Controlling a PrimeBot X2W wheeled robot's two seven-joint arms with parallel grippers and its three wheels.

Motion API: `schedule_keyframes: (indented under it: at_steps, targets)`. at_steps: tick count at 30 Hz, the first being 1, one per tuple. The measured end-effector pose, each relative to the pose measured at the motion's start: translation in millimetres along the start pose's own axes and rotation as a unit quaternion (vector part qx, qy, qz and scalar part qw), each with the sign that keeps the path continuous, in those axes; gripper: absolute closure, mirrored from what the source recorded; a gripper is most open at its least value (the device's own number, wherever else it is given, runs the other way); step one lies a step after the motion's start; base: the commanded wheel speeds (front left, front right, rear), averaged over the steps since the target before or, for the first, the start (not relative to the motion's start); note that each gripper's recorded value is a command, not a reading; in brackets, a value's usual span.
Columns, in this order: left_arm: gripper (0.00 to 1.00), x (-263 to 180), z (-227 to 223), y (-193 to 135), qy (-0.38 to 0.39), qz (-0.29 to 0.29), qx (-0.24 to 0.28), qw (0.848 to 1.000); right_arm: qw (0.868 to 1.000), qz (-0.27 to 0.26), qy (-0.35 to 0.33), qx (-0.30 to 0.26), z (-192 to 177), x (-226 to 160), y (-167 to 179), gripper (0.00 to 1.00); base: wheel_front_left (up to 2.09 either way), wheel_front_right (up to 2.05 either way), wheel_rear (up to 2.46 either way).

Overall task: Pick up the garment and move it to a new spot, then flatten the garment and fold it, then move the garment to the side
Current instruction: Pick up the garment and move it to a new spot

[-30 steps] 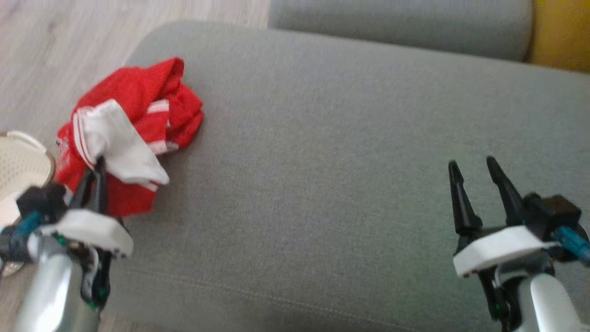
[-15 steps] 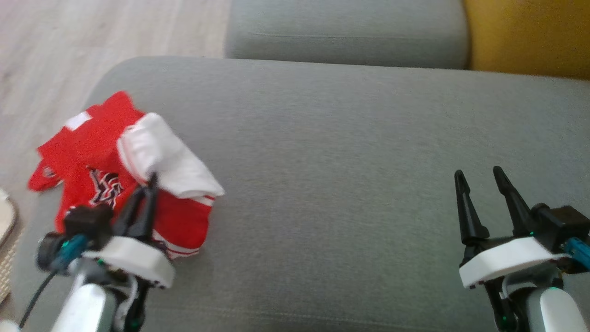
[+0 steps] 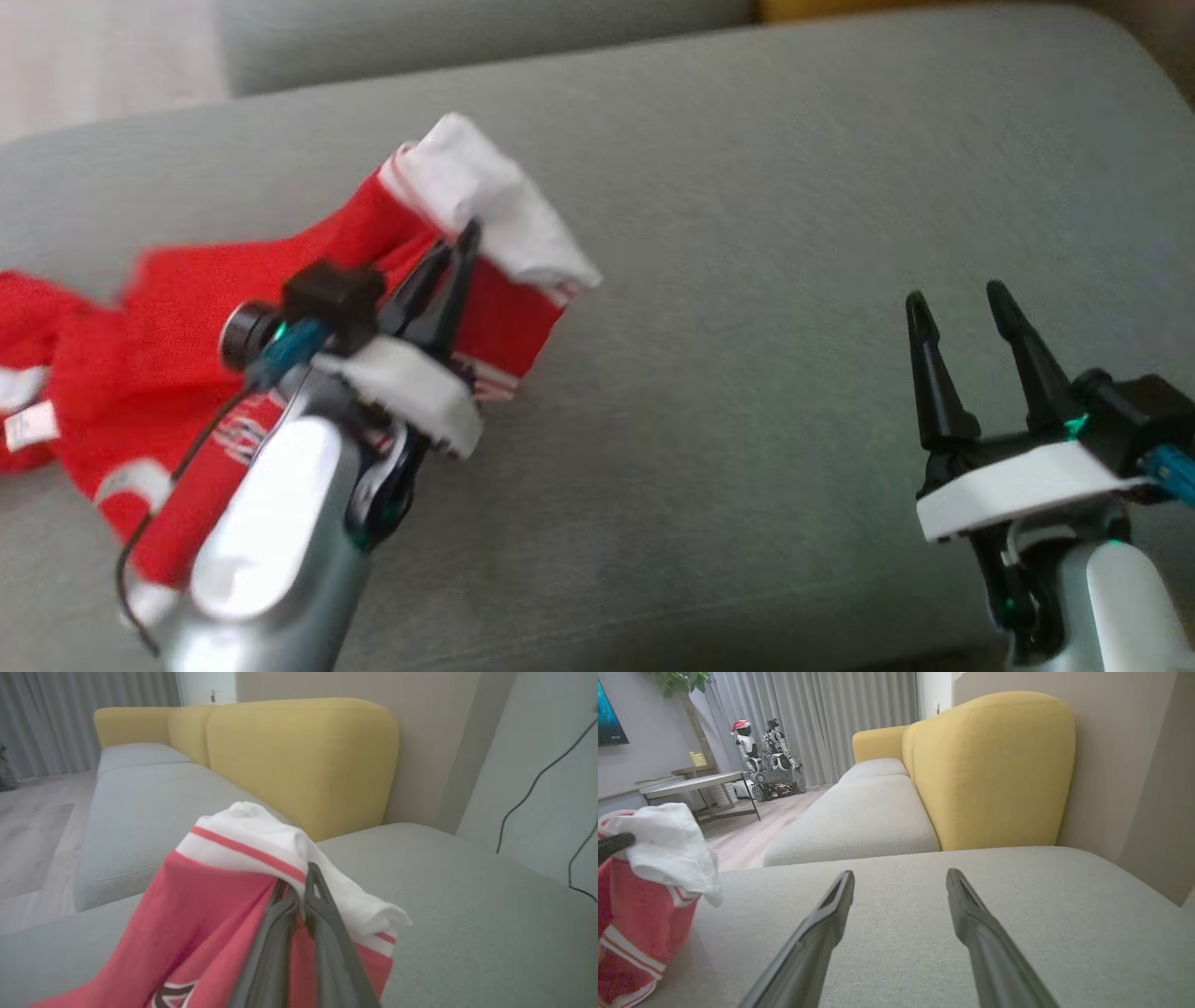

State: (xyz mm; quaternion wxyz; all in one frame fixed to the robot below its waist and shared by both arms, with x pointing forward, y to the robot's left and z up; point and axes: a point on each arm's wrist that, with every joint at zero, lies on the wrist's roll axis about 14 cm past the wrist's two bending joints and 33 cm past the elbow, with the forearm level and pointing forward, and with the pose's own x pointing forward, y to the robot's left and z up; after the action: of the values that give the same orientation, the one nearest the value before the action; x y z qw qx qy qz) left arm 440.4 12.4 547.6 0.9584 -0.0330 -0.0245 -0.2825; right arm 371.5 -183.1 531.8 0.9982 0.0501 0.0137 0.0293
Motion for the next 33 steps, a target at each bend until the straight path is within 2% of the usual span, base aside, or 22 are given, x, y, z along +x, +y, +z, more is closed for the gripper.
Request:
schedule_keyframes:
  at_steps: [9, 16, 17, 18, 19, 20, 23, 27, 33]
  targets:
    - [1.00, 68, -20, -62, 0.010, -0.110, -0.029, 0.993, 0.998, -0.056, 0.019, 0.021, -21, -4, -36, 0.00, 0.00, 0.00, 0.00]
    - [1.00, 74, -105, -90, 0.128, -0.158, -0.061, 0.977, 0.995, -0.085, 0.042, 0.029, -42, -5, -52, 0.00, 0.00, 0.00, 0.00]
    - [0.80, 72, -115, -91, 0.142, -0.158, -0.067, 0.975, 0.995, -0.088, 0.044, 0.029, -44, -5, -54, 0.00, 0.00, 0.00, 0.00]
    - [0.42, 71, -122, -92, 0.151, -0.159, -0.074, 0.973, 0.994, -0.090, 0.047, 0.028, -46, -6, -55, 0.00, 0.00, 0.00, 0.00]
    - [0.42, 70, -127, -93, 0.159, -0.160, -0.078, 0.971, 0.994, -0.091, 0.049, 0.028, -48, -5, -56, 0.00, 0.00, 0.00, 0.00]
    - [0.00, 68, -130, -93, 0.163, -0.160, -0.081, 0.970, 0.994, -0.091, 0.050, 0.028, -49, -5, -56, 0.00, 0.00, 0.00, 0.00]
    - [0.00, 64, -126, -91, 0.157, -0.155, -0.084, 0.972, 0.995, -0.084, 0.047, 0.030, -48, -1, -53, 0.00, 0.00, 0.00, 0.00]
    - [0.00, 55, -107, -73, 0.120, -0.126, -0.077, 0.982, 0.997, -0.064, 0.038, 0.029, -43, 6, -41, 0.00, 0.00, 0.00, 0.00]
    - [0.00, 20, -95, -21, 0.084, -0.025, -0.061, 0.994, 0.999, -0.032, 0.033, 0.023, -37, 17, -23, 0.00, 0.00, 0.00, 0.00]
